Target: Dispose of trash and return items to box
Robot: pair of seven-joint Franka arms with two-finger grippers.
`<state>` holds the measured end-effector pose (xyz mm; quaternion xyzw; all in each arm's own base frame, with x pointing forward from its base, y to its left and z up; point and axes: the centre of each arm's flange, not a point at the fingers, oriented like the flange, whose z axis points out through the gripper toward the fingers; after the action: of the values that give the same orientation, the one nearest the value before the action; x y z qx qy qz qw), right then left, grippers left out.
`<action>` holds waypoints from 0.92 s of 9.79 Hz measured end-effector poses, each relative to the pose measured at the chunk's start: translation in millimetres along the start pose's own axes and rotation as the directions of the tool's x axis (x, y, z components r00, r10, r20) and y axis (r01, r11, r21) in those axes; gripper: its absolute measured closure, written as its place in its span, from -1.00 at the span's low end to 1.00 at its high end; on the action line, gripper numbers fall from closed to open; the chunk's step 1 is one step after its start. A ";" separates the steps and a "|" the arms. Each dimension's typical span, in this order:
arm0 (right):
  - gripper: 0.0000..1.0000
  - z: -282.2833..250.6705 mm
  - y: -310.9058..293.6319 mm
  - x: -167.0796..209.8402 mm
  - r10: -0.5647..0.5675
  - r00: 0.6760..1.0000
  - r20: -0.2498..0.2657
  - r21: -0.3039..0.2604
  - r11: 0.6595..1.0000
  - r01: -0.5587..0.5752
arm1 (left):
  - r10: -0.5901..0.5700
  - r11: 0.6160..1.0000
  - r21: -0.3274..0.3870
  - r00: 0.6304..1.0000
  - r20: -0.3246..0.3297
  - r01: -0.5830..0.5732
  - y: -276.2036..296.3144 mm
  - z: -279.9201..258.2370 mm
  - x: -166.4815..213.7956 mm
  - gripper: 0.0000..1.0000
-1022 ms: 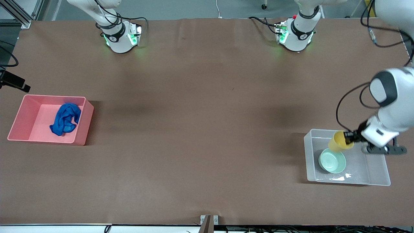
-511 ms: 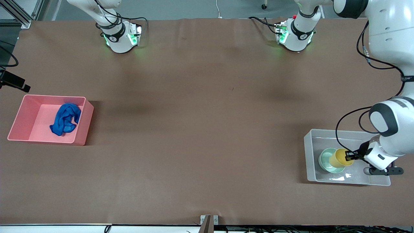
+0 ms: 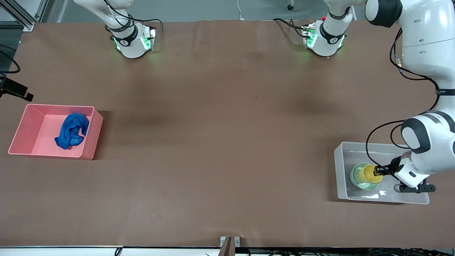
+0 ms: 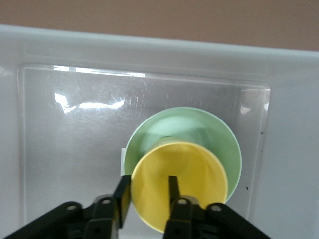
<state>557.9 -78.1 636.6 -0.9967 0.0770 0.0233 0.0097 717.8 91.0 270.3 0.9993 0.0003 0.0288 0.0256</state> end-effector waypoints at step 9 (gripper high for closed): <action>-1.00 0.4 0.1 0.0 -0.001 1.000 0.001 0.000 1.000 0.001 | 0.087 0.996 0.018 0.995 -0.051 -0.086 144.4 -294.6 -81.7 -1.00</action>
<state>557.9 -78.2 636.2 -0.9967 0.0763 0.0239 0.0097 619.2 -38.3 566.7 0.9974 -0.0419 0.0558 0.0163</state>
